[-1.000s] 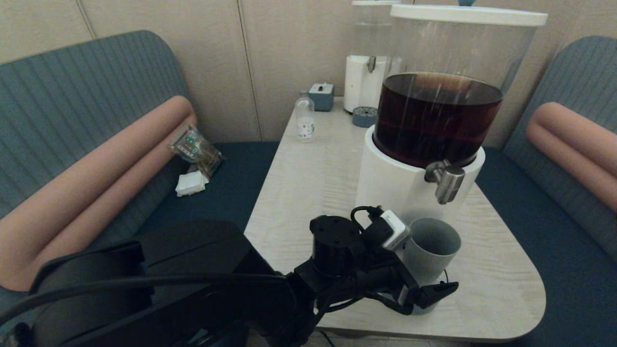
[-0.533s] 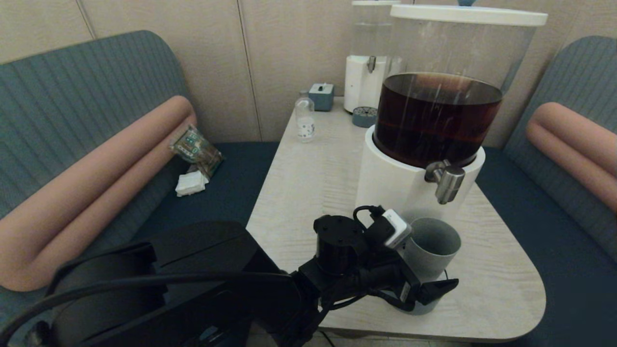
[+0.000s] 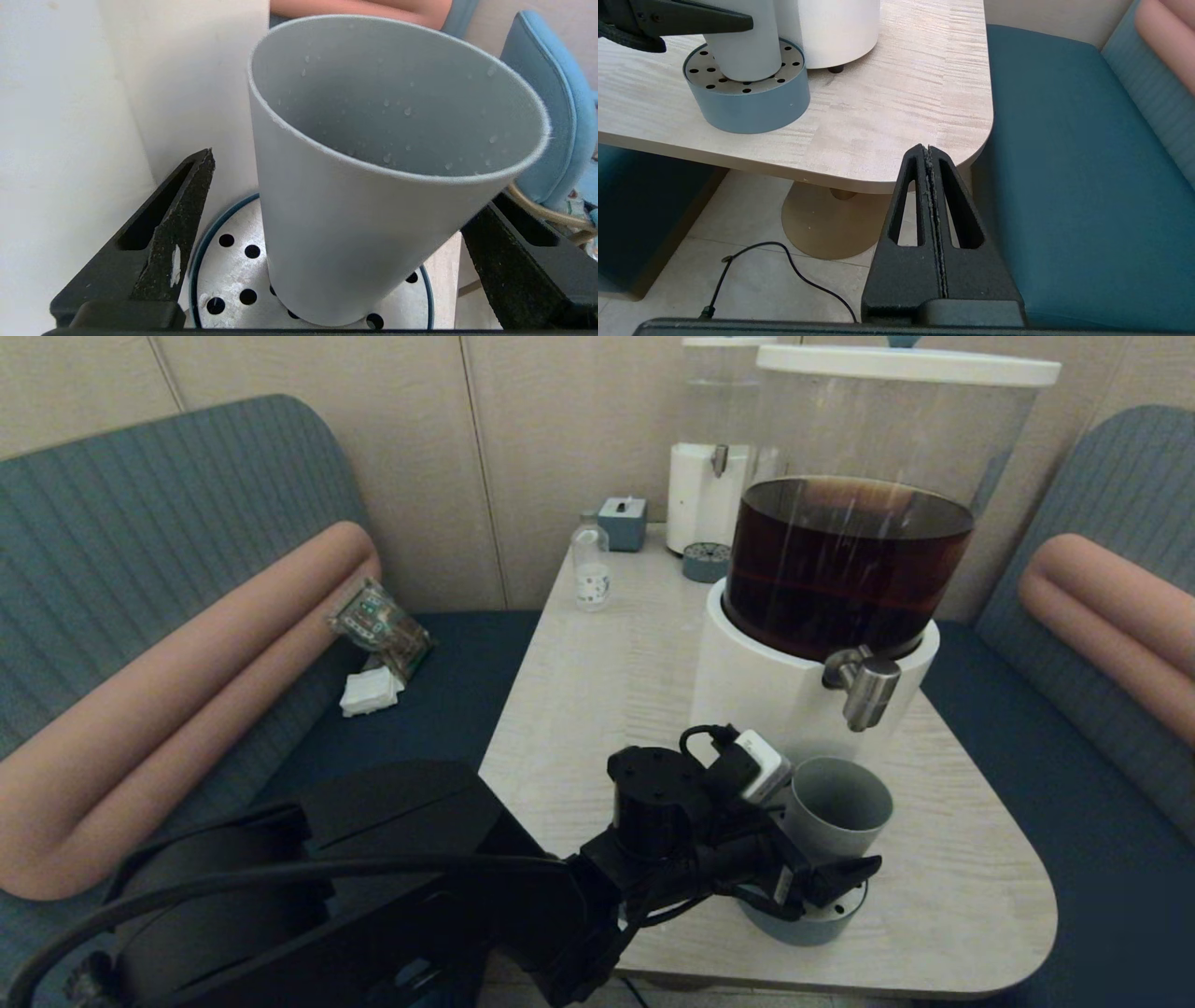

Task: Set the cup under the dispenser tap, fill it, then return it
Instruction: Place the cup next to the water dispenser

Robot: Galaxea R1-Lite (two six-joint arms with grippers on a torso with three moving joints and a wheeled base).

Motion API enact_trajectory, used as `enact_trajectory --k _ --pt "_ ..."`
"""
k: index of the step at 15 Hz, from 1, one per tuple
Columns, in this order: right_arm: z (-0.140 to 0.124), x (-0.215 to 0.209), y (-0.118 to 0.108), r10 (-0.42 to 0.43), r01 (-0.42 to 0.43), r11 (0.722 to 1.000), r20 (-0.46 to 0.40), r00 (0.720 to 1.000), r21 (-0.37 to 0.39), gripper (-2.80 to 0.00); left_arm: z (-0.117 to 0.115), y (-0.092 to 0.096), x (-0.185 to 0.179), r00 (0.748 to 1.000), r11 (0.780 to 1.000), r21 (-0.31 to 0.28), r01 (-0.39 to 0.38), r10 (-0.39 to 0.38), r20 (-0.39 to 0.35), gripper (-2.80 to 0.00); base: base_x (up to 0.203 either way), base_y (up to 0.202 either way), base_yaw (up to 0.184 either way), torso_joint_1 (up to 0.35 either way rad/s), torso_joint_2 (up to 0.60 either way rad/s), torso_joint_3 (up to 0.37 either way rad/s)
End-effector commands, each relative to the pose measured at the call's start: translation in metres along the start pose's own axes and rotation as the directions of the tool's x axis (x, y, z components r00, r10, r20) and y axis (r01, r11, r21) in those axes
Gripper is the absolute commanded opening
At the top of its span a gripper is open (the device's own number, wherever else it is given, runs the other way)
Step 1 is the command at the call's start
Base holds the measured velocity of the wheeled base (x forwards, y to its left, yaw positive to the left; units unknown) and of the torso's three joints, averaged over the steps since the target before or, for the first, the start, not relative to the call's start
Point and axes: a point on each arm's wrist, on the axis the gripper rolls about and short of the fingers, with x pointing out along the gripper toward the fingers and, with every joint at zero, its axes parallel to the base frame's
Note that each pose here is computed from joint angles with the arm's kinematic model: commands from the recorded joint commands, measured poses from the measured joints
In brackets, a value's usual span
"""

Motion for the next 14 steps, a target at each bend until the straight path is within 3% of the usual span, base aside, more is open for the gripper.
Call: enact_trajectory --k 1,6,7,14 --pt "-0.0004 -0.0001 0.0000 0.001 -0.001 1.000 0.001 1.000 -0.001 -2.80 -0.0016 0.0007 0.0018 1.000 1.000 0.002 0.002 -0.002 0.006 0.00 0.000 0.000 0.000 0.000 0.00 0.000" --pt "-0.0004 -0.0001 0.0000 0.001 -0.001 1.000 0.001 1.000 -0.001 -2.80 -0.0063 0.0012 0.0035 1.000 1.000 -0.008 0.004 -0.004 0.000 0.00 0.000 0.000 0.000 0.000 0.00 0.000" --pt "-0.0004 -0.0001 0.0000 0.001 -0.001 1.000 0.001 1.000 -0.001 -2.80 -0.0059 0.0007 0.0037 1.000 1.000 -0.008 0.005 -0.005 0.003 -2.80 0.000 0.000 0.000 0.000 0.00 0.000" --pt "-0.0004 -0.0001 0.0000 0.001 -0.001 1.000 0.001 1.000 -0.001 -2.80 0.0012 -0.0003 0.0008 1.000 1.000 -0.018 0.004 -0.003 0.017 -2.80 0.000 0.000 0.000 0.000 0.00 0.000"
